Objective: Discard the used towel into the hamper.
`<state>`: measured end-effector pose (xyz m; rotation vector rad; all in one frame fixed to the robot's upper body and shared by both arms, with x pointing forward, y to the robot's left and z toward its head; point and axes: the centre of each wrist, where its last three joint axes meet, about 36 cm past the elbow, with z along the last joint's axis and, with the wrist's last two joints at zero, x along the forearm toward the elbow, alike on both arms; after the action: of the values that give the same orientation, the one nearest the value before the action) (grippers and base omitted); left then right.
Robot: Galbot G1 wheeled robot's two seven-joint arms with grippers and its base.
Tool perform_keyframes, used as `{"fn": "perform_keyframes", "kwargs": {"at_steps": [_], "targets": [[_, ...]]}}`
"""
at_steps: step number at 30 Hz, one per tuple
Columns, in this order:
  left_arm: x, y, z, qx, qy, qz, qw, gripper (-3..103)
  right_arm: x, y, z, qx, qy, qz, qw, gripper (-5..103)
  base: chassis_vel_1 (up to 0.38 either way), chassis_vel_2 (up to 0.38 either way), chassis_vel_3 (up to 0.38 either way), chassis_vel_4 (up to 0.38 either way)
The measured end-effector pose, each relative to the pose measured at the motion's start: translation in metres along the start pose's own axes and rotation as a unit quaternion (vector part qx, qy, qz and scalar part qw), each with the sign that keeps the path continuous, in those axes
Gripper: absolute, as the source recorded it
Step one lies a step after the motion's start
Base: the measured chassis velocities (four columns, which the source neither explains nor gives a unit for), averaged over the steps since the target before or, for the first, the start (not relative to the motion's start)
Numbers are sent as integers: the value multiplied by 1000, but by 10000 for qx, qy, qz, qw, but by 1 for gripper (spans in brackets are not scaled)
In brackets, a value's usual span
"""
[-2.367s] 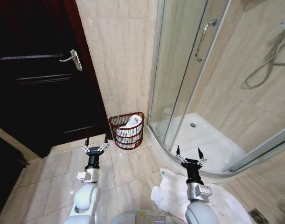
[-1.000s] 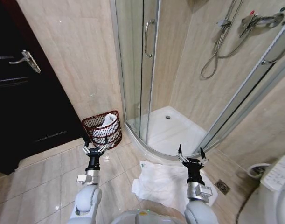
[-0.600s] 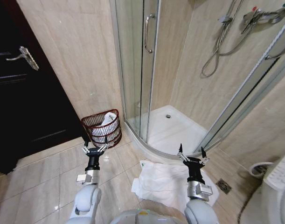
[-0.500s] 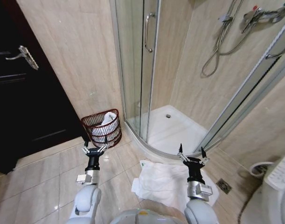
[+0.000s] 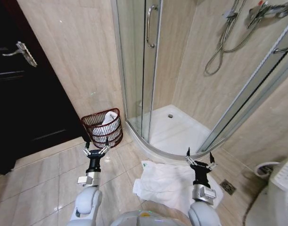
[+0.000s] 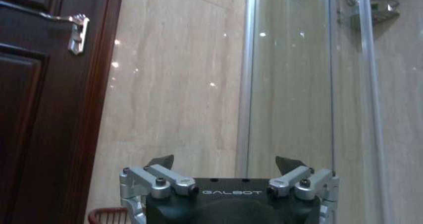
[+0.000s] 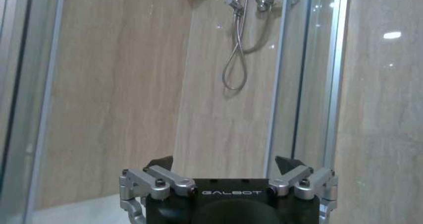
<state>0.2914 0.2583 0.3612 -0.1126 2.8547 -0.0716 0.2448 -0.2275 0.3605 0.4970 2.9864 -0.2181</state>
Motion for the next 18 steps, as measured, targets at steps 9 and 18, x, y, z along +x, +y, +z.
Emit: {"fn": "perform_keyframes", "kwargs": {"at_steps": [9,18], "targets": [[2,6,6,-43,120,113,9999,100,20,-29,14,-673,149,-1109,9914,100,0,0,0,0],[12,6,11,-47,213,83,9997,100,24,-37,37,-1058,-51,-1628,9810,100,0,0,0,0]]}}
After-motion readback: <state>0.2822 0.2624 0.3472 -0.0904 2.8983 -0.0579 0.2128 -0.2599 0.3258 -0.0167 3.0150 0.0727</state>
